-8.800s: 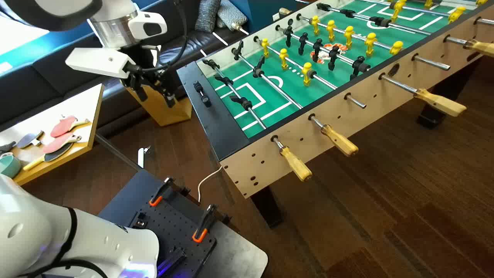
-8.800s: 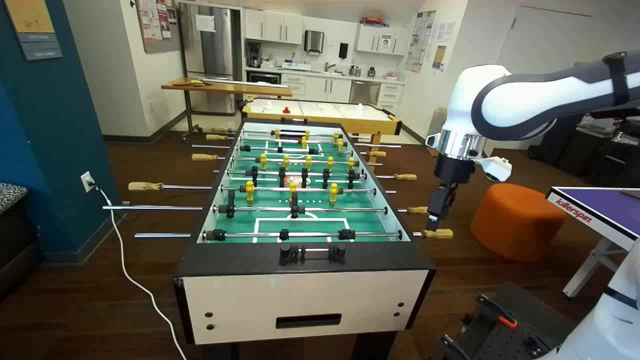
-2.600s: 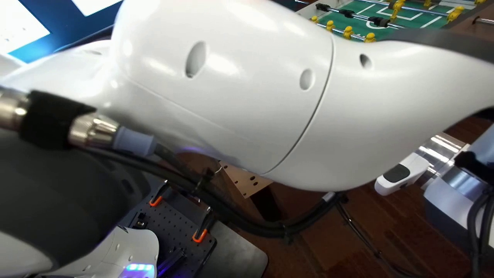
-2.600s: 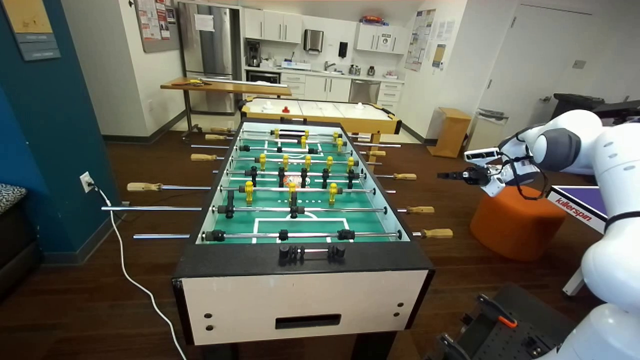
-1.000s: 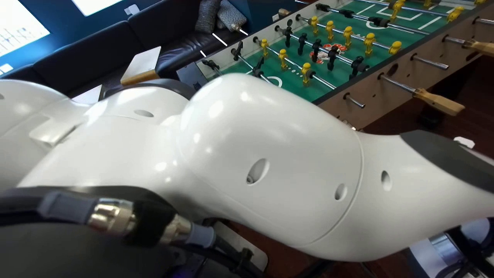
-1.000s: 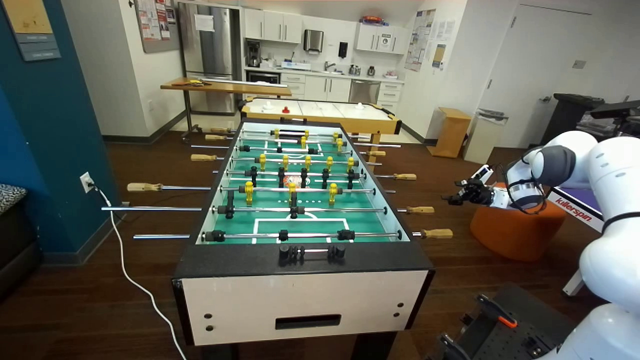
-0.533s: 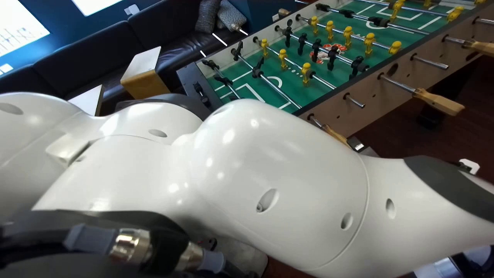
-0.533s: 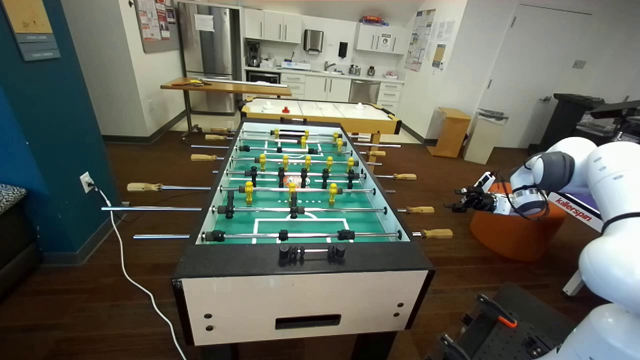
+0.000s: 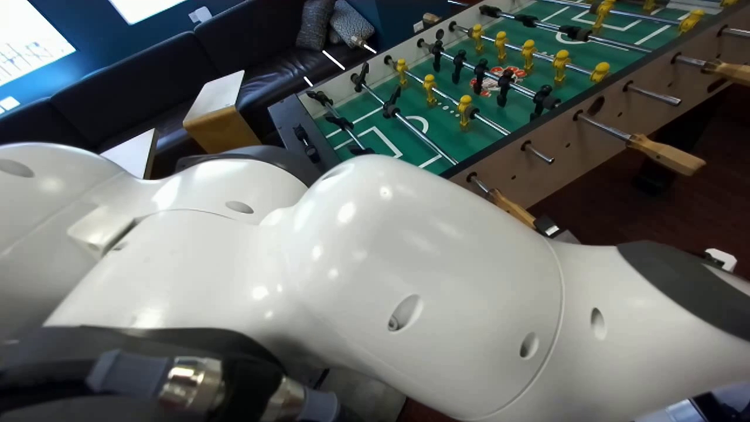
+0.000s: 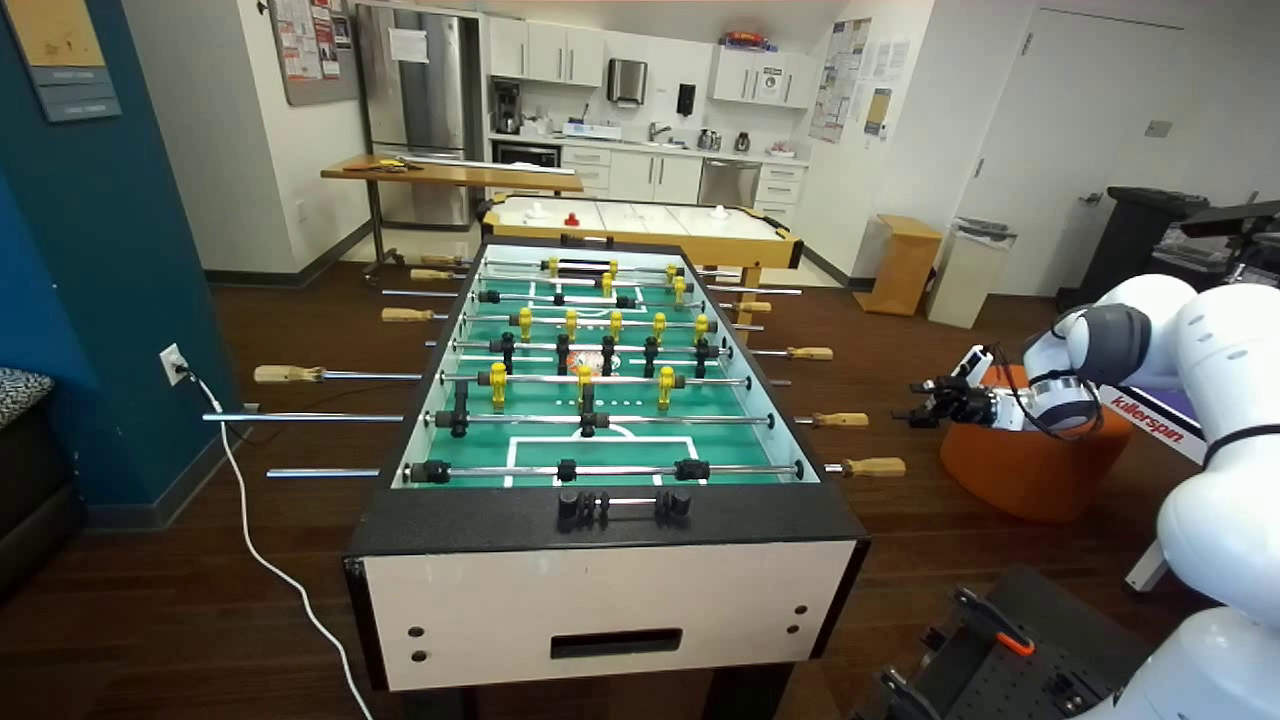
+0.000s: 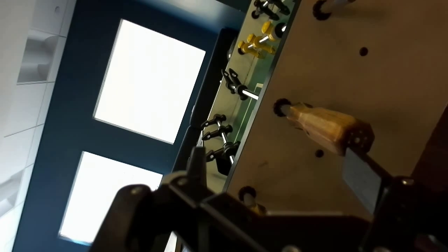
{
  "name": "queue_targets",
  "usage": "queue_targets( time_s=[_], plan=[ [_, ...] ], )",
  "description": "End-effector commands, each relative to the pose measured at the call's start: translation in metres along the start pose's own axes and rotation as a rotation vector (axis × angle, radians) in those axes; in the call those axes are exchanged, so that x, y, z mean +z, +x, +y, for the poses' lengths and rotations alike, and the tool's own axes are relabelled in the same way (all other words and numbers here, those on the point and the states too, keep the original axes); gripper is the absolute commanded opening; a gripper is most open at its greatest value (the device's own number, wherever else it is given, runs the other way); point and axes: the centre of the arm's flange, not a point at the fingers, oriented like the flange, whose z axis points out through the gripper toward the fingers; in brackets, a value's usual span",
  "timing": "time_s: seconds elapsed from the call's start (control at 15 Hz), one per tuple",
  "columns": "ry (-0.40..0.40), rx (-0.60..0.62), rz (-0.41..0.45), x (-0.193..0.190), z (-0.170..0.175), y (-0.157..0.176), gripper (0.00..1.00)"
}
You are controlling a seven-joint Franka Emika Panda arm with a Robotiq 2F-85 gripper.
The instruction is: Turn the second rod from you anti clockwise
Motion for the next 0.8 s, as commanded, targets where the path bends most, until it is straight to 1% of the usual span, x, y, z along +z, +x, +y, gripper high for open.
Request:
queue_targets(
  time_s=[0.0, 0.07, 0.27, 0.47, 0.73],
  plan=[
    [-0.018, -0.002, 0.000, 0.004, -0.013, -0.004, 1.00],
    [-0.035, -0.007, -0.004, 0.006, -0.020, -0.007, 1.00],
    [-0.050, 0.034, -0.017, 0.011, -0.032, -0.013, 1.00],
    [-0.031, 0.077, 0.005, 0.014, -0.037, -0.016, 1.00],
    [0.033, 0.121, 0.036, 0.015, -0.039, -0.023, 1.00]
  ],
)
